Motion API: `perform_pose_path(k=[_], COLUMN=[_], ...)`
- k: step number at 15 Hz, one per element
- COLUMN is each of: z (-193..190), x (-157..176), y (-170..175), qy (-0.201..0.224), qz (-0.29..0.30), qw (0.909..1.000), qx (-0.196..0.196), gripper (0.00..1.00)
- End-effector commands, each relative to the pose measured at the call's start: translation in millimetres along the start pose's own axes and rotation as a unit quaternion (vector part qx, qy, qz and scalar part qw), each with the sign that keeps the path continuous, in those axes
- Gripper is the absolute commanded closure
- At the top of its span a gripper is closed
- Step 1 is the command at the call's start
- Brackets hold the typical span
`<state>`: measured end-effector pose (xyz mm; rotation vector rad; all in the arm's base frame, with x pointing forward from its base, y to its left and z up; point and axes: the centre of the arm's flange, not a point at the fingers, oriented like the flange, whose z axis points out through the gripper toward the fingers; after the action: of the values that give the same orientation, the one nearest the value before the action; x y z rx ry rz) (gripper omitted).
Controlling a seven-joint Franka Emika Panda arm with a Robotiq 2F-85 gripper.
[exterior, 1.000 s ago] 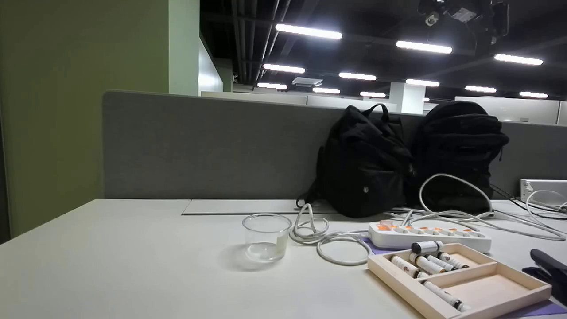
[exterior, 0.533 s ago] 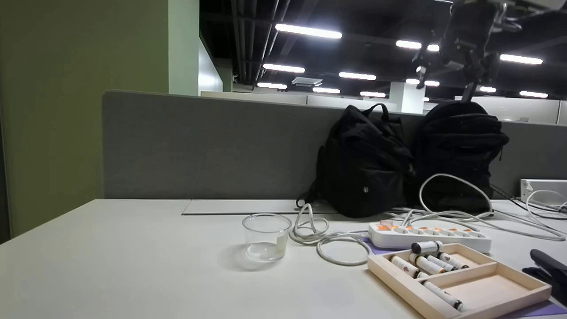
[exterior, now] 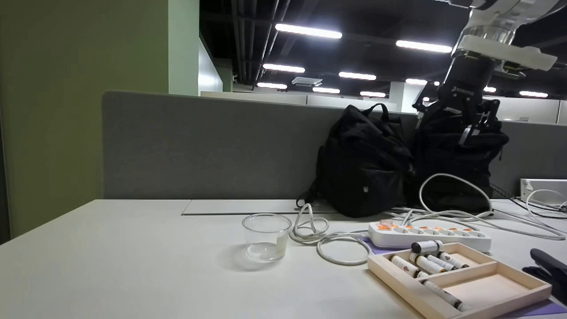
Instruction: Remove one bottle from the tray and place it inside the container on the left
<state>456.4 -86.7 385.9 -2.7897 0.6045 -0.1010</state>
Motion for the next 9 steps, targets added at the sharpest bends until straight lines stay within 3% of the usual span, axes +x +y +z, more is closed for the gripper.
perform_pose_path(k=[1, 2, 6, 9], z=[-3.2, -5.3, 80.5, 145.4], x=[-0.6, -1.2, 10.9, 10.1], y=[-0.9, -1.5, 22.1, 42.8], qy=[0.002, 0.003, 0.041, 0.057], qz=[-0.001, -0.002, 0.109, 0.174], qw=[1.0, 1.0, 0.9928, 0.9816], qx=[0.001, 0.002, -0.027, -0.053], gripper=[0.0, 0.0, 0.0, 0.0])
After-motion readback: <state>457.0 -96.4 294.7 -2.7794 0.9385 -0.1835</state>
